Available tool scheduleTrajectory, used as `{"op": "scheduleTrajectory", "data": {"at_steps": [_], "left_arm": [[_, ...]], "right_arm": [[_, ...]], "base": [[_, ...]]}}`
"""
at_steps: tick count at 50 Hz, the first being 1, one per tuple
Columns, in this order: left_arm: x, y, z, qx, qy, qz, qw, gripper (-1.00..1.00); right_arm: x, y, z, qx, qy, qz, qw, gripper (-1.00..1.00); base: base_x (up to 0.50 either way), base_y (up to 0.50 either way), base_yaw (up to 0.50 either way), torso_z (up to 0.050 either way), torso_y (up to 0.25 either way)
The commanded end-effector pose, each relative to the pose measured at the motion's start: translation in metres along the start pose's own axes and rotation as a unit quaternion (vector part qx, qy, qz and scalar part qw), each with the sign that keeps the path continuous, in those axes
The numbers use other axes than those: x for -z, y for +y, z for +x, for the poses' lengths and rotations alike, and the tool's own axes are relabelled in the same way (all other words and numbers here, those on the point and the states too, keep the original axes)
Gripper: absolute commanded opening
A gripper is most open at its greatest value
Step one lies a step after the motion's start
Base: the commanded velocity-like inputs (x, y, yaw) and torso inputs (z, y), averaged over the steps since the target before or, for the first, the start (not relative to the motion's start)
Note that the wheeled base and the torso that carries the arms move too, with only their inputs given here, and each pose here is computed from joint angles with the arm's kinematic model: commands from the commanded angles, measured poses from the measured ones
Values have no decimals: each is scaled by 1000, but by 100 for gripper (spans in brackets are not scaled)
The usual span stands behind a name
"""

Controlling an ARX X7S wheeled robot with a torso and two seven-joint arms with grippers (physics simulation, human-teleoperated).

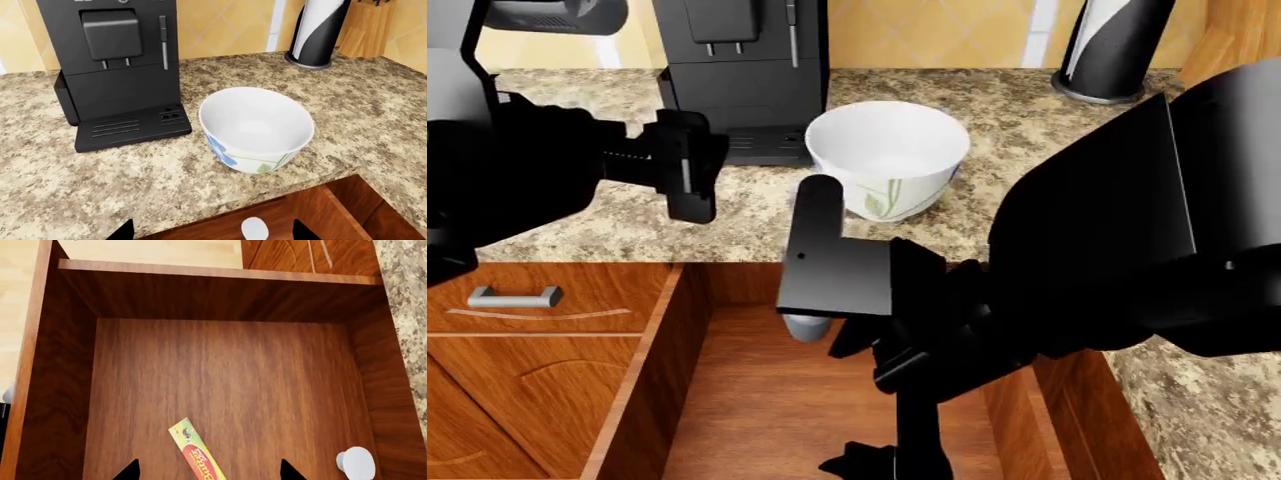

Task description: Place the bar in the bowl and close the drawer.

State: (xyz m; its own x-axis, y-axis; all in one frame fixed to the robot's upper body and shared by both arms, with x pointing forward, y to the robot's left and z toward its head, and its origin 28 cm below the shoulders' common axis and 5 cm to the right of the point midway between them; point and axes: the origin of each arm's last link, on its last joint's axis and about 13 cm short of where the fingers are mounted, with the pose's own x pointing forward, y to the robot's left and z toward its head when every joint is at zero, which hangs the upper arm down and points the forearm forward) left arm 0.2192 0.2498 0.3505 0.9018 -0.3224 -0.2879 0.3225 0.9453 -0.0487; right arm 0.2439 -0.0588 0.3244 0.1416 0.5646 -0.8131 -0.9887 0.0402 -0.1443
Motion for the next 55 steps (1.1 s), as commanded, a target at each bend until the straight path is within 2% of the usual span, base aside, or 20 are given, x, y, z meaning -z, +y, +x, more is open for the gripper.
{"op": "scheduleTrajectory", "data": {"at_steps": [1, 34, 55], "left_arm": [[2, 1, 3, 2, 5, 0, 1000, 100], [7, 3, 6, 3, 13, -1, 1000, 100], [7, 3, 4, 4, 13, -1, 1000, 100]], "right_arm": [[10, 3, 15, -6, -2, 11, 1000, 100], [33, 4, 60, 18, 9, 37, 999, 100], [46, 13, 84, -15, 47, 29, 998, 100]], "base": [[0, 0, 0, 0, 0], [0, 0, 0, 0, 0], [0, 0, 0, 0, 0]]}}
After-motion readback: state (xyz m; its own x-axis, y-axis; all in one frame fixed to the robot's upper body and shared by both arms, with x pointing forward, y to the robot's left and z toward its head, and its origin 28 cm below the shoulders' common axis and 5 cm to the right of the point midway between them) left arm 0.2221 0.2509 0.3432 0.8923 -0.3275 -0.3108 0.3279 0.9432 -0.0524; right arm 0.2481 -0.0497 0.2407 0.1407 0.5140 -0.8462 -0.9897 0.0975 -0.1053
